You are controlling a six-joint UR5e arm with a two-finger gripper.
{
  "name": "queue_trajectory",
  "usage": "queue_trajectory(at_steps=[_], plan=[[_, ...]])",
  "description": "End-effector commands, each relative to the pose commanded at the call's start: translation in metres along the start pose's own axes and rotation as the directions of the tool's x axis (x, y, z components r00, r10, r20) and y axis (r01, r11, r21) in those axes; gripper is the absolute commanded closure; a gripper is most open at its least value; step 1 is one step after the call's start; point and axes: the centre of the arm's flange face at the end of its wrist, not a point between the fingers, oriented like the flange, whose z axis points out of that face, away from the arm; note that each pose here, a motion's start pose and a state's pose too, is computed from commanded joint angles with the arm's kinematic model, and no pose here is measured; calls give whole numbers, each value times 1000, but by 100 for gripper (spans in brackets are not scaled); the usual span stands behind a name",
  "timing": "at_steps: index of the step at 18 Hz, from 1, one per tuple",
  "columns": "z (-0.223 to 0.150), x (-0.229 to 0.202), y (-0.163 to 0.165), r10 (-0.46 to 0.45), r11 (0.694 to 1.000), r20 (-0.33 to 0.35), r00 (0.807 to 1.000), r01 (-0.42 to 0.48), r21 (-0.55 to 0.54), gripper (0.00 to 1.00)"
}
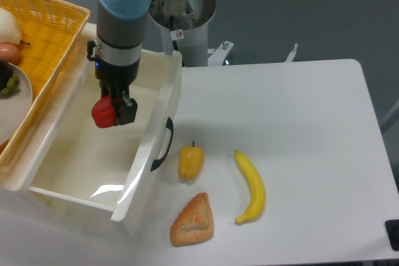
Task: Place the red pepper in the upper white drawer
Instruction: 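Lower the red pepper into the white drawer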
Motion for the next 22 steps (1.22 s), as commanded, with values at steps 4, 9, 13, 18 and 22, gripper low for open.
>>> queue_trajectory(at_steps=[4,9,13,18,22], plan=[[8,-4,2,52,999,-14,999,-52,-4,82],[23,-10,1,97,995,-44,994,-96,11,82],[37,-14,0,104,995,-66,992,-103,8,82],[49,-15,0,105,994,-85,991,-105,1,81],[61,-11,5,121,993,-100,988,-122,-2,77]])
